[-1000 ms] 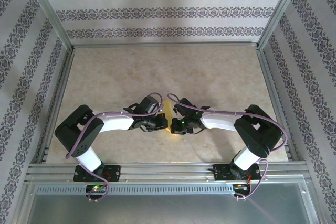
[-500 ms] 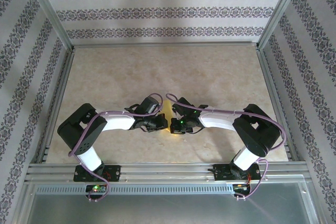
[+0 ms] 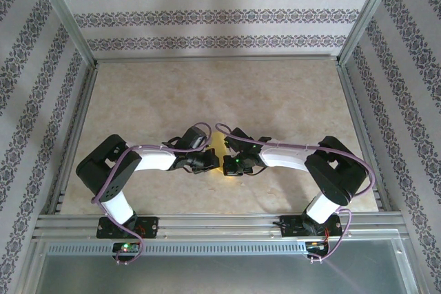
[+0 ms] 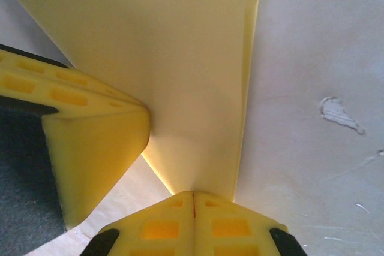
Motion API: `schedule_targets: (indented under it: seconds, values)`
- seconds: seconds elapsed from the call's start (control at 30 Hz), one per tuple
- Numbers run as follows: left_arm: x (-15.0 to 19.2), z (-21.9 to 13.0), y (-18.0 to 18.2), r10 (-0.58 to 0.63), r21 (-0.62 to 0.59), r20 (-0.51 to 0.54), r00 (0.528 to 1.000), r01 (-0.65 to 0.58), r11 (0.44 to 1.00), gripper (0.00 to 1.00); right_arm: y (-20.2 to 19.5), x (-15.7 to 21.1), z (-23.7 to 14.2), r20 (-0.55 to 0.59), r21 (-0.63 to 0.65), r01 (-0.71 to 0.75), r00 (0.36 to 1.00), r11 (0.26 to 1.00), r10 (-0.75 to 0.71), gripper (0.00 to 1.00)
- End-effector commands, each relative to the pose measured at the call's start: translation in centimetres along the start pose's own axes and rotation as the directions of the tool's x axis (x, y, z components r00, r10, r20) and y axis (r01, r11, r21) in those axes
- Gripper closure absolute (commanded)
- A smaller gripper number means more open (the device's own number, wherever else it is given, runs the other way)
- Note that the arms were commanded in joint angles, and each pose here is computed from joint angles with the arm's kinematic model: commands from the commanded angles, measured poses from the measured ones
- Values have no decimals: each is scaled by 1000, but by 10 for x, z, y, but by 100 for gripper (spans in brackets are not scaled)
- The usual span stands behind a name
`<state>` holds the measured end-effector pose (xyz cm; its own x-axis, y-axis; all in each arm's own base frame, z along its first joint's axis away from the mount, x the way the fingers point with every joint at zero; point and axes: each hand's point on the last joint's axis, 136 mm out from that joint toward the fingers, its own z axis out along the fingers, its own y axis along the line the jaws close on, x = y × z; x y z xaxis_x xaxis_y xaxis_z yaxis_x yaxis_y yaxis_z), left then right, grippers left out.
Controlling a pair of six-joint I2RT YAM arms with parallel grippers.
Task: Fold a paper plane with a square sheet of paper (fold left side to right side)
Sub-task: Third fold the triangle at the center of the table.
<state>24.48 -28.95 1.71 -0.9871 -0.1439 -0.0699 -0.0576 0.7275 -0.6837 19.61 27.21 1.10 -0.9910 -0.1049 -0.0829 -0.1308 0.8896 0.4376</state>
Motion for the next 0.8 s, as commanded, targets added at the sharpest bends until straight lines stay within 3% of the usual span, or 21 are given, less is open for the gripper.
schedule_targets:
  seconds: [0.0, 0.53, 0.77]
  values:
    - [-7, -3, 42, -85, -107, 41, 996, 89, 990, 100, -68, 45, 11, -133, 272, -19, 989, 962, 57, 100]
    - [-45, -48, 94, -125, -175, 122, 985, 145, 974, 100, -68, 46, 9, -133, 275, -17, 990, 961, 55, 100]
    - [-56, -66, 74, -61, -128, 165, 984, 83, 988, 100, -65, 45, 9, -128, 266, -21, 990, 964, 57, 100]
